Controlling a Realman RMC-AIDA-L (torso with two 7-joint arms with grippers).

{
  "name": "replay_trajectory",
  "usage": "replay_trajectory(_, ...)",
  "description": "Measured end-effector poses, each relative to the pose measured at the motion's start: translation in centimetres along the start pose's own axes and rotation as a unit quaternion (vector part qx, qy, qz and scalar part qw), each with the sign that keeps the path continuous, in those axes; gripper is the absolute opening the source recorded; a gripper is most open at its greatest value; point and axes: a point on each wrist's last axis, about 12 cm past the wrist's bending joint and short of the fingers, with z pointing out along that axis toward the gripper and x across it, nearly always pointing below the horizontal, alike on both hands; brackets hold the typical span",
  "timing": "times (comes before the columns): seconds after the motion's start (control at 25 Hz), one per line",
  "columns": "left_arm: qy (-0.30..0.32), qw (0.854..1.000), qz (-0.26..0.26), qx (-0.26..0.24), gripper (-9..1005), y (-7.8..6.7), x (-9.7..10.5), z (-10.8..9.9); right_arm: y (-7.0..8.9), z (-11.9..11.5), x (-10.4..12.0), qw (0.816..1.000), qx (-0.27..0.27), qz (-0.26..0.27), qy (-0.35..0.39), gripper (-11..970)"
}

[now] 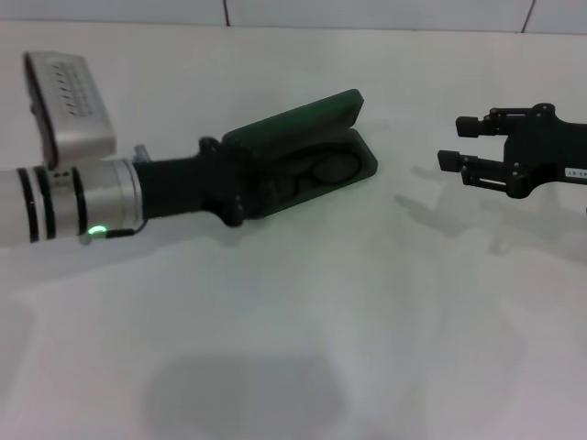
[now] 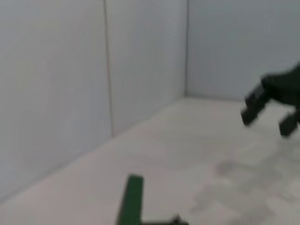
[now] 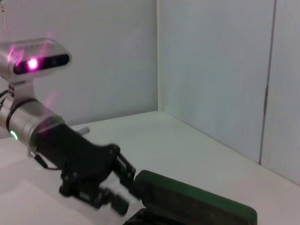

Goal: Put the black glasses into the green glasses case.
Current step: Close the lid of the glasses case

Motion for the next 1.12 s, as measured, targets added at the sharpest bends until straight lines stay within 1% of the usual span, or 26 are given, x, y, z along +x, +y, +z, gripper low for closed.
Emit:
replay_trajectory(0.04, 0.000, 1.000, 0.000, 0.000, 332, 0.0, 0.0, 0.0, 0.0, 0.0, 0.0, 1.000, 0.000, 0.000, 0.000, 603)
replay_trajectory(0.12, 0.031, 0.999, -0.008, 0.029, 348, -0.3, 0.0, 0.5, 0.0, 0.0, 0.0, 1.000, 0.000, 0.000, 0.000, 606)
replay_trajectory(0.16, 0.046, 0.998, -0.016, 0.046, 376, -0.4, -0.2, 0.9, 0.0, 0.0, 0.0, 1.000, 0.000, -0.001, 0.000, 607)
replay_trajectory(0.28, 0.058, 0.996, -0.021, 0.058, 462, -0.4, -0.3, 1.1, 0.0, 0.0, 0.0, 1.000, 0.000, -0.001, 0.000, 610)
replay_trajectory(0.36, 0.061, 0.996, -0.021, 0.058, 519, -0.3, -0.4, 1.2, 0.0, 0.0, 0.0, 1.000, 0.000, -0.001, 0.001, 612)
replay_trajectory(0.52, 0.083, 0.995, -0.029, 0.040, 573, 0.1, -0.1, 1.4, 0.0, 0.0, 0.1, 1.000, -0.001, 0.000, 0.003, 616)
replay_trajectory(0.68, 0.103, 0.994, -0.033, 0.035, 627, 0.2, 0.1, 1.8, 0.0, 0.0, 0.1, 1.000, -0.001, 0.000, 0.004, 620)
replay_trajectory(0.92, 0.096, 0.994, -0.028, 0.041, 622, 0.0, 0.0, 2.0, 0.0, -0.1, 0.2, 1.000, 0.000, 0.001, 0.005, 626)
replay_trajectory(1.12, 0.074, 0.996, -0.014, 0.041, 623, -0.2, -0.2, 1.9, 0.0, -0.1, 0.3, 1.000, 0.000, 0.002, 0.006, 632)
